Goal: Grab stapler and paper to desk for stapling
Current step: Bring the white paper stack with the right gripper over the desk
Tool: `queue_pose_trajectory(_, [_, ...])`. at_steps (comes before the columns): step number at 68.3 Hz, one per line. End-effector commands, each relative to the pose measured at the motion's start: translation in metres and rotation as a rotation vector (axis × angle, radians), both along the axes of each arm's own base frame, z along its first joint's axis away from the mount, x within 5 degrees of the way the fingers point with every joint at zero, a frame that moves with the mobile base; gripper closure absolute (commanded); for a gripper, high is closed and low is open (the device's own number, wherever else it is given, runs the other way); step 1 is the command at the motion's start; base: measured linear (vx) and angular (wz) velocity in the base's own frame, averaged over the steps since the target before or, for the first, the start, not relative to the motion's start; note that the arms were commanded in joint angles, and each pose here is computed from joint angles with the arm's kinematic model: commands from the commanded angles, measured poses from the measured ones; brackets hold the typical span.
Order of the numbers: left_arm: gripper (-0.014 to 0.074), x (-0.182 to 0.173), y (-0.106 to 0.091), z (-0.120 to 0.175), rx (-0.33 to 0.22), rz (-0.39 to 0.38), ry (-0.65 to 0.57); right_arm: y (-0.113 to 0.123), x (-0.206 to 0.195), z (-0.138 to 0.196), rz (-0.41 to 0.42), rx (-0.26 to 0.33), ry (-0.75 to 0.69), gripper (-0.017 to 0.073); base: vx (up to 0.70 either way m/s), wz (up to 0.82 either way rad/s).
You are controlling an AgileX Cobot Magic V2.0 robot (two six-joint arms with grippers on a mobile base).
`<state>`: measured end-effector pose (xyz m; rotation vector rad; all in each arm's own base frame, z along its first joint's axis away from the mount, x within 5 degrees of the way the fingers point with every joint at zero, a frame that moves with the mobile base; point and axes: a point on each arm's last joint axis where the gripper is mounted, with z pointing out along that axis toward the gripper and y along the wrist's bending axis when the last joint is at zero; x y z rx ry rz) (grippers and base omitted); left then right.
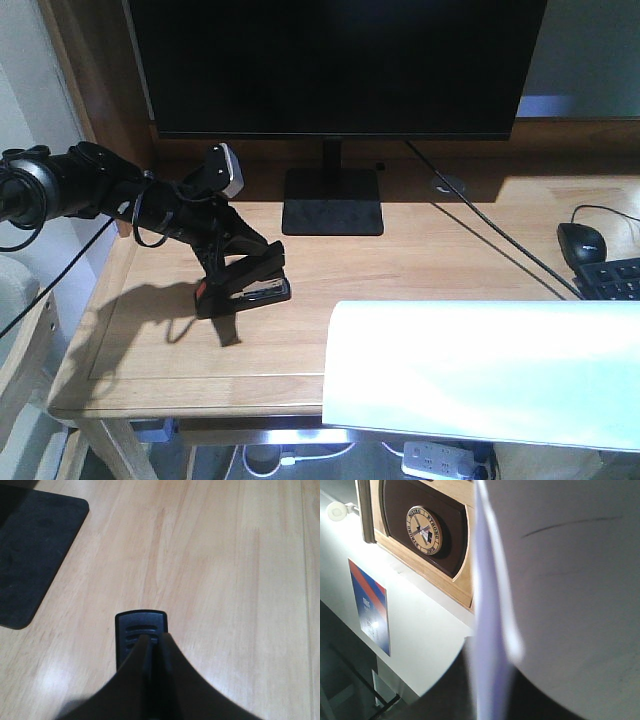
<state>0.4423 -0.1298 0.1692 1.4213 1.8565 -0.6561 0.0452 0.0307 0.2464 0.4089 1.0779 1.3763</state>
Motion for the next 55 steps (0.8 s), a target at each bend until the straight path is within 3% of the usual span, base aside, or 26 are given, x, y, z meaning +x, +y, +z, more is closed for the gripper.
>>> queue_pose_trajectory(1, [0.0601,-0.0001,-0.0030,0.0385,-0.063,0.019,-0.069,0.0012,-0.0034,0.0124,0.022,0.008,-0.065,0.0561,0.00,0.00])
queue_pose_trajectory(55, [0.0600,-0.0011,-0.0034,0.0390,-0.066,0.010,-0.065,0.0012,-0.0034,0.0124,0.022,0.008,-0.065,0.0561,0.00,0.00])
